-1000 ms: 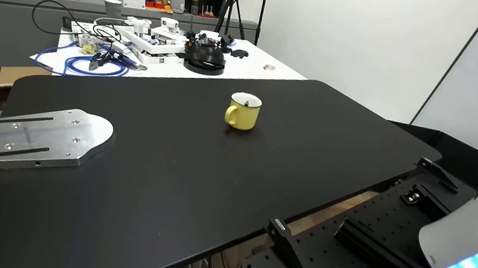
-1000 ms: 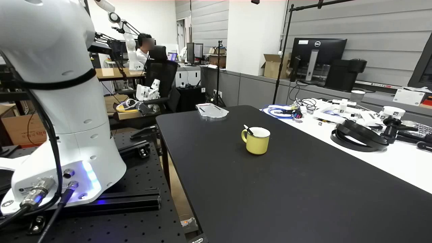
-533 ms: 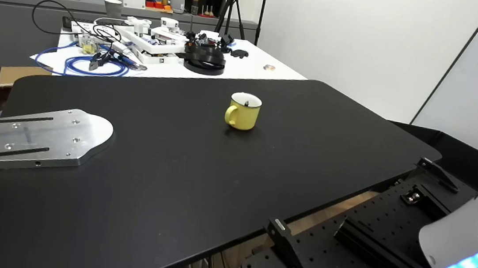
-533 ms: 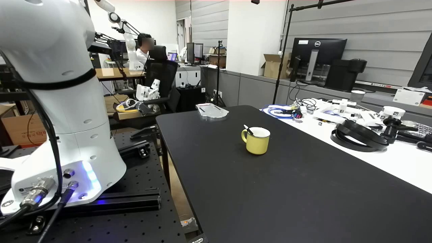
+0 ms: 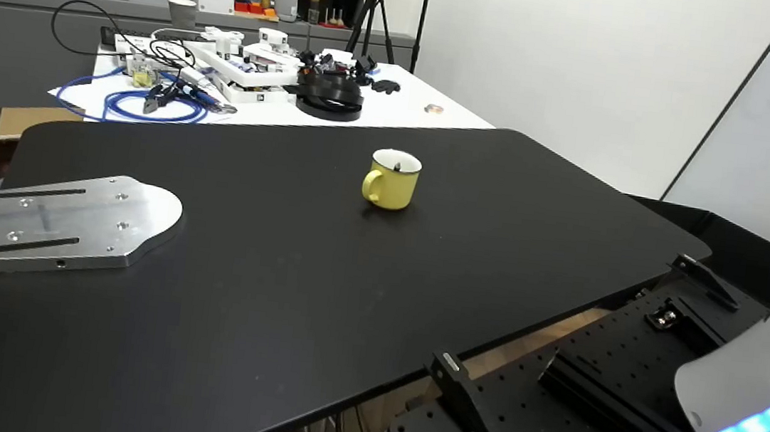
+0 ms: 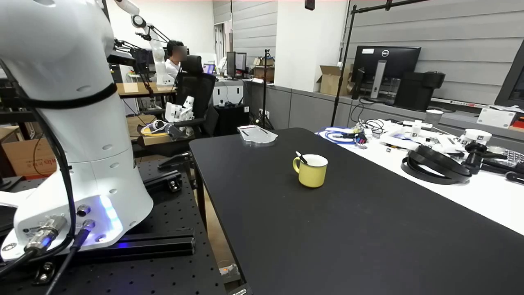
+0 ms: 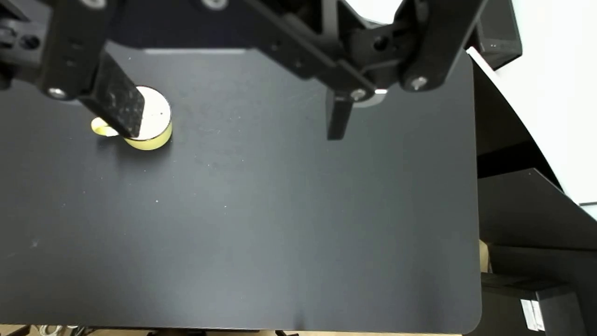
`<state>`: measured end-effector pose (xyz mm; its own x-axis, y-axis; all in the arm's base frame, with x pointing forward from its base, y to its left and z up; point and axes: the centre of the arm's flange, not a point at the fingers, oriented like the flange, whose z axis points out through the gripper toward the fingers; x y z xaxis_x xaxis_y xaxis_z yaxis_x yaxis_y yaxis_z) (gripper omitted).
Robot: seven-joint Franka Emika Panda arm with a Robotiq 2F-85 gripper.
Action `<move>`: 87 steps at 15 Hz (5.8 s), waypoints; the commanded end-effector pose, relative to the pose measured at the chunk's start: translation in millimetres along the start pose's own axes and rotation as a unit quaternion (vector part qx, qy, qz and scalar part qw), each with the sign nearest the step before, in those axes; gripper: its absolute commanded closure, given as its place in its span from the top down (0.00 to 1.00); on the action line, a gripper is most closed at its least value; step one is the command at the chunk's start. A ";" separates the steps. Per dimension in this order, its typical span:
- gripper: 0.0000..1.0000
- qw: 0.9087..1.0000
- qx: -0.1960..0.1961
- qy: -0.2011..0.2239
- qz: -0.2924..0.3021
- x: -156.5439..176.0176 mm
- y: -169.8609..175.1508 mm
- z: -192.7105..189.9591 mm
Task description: Take the pen out of the yellow mug then put it back in the mug
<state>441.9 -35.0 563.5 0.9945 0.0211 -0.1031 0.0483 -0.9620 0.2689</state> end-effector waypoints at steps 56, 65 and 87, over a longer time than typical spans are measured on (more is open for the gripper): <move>1.00 0.932 0.199 -0.265 0.147 196.0 -168.8 318.6; 1.00 0.938 0.195 -0.260 0.123 192.1 -171.4 321.3; 1.00 0.920 0.227 -0.268 0.176 219.3 -166.4 361.4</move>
<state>607.5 33.4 151.3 0.7630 -0.2987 -0.5732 -0.3927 -0.9186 -0.0441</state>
